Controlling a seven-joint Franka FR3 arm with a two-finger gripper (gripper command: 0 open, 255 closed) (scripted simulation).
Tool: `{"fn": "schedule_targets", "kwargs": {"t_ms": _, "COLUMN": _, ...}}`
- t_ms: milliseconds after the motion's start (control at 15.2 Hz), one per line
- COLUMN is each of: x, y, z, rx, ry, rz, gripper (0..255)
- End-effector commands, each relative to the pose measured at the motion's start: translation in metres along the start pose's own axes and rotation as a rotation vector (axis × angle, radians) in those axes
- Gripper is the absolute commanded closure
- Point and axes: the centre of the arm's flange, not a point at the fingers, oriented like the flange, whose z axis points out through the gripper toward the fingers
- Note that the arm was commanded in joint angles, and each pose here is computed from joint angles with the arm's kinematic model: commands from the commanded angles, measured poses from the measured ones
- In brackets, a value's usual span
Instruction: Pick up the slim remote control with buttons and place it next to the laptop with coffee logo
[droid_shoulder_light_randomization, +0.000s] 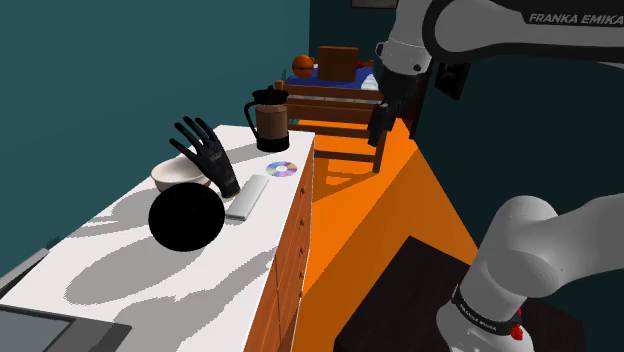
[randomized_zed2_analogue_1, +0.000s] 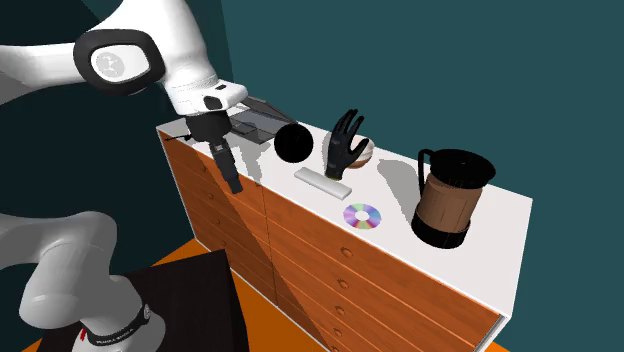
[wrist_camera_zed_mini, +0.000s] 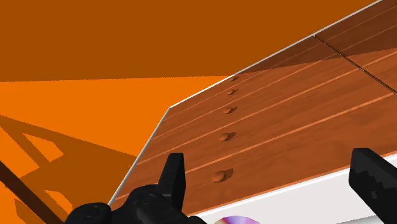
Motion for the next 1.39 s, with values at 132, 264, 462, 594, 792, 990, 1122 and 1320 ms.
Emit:
{"fn": "schedule_targets", "kwargs": {"t_ms": 132, "x": 0.013, "y": -0.021, "z": 0.011, "rx": 0.002, "ry": -0.014, "rz": 0.063, "gripper": 0}}
{"fn": "schedule_targets", "kwargs": {"t_ms": 264, "x": 0.027, "y": -0.041, "z": 0.023, "rx": 0.003, "ry": -0.027, "rz": 0.126, "gripper": 0}}
{"fn": "schedule_targets", "kwargs": {"t_ms": 462, "x": 0.050, "y": -0.069, "z": 0.040, "rx": 0.006, "ry": -0.048, "rz": 0.220, "gripper": 0}}
{"fn": "schedule_targets", "kwargs": {"t_ms": 594, "x": 0.067, "y": -0.087, "z": 0.052, "rx": 0.008, "ry": -0.061, "rz": 0.283, "gripper": 0}}
{"fn": "schedule_targets", "kwargs": {"t_ms": 792, "x": 0.094, "y": -0.111, "z": 0.071, "rx": 0.010, "ry": -0.082, "rz": 0.378, "gripper": 0}}
{"fn": "schedule_targets", "kwargs": {"t_ms": 990, "x": 0.123, "y": -0.133, "z": 0.089, "rx": 0.013, "ry": -0.102, "rz": 0.472, "gripper": 0}}
{"fn": "schedule_targets", "kwargs": {"t_ms": 1122, "x": 0.143, "y": -0.146, "z": 0.102, "rx": 0.015, "ry": -0.116, "rz": 0.535, "gripper": 0}}
{"fn": "schedule_targets", "kwargs": {"t_ms": 1320, "x": 0.174, "y": -0.163, "z": 0.122, "rx": 0.017, "ry": -0.136, "rz": 0.629, "gripper": 0}}
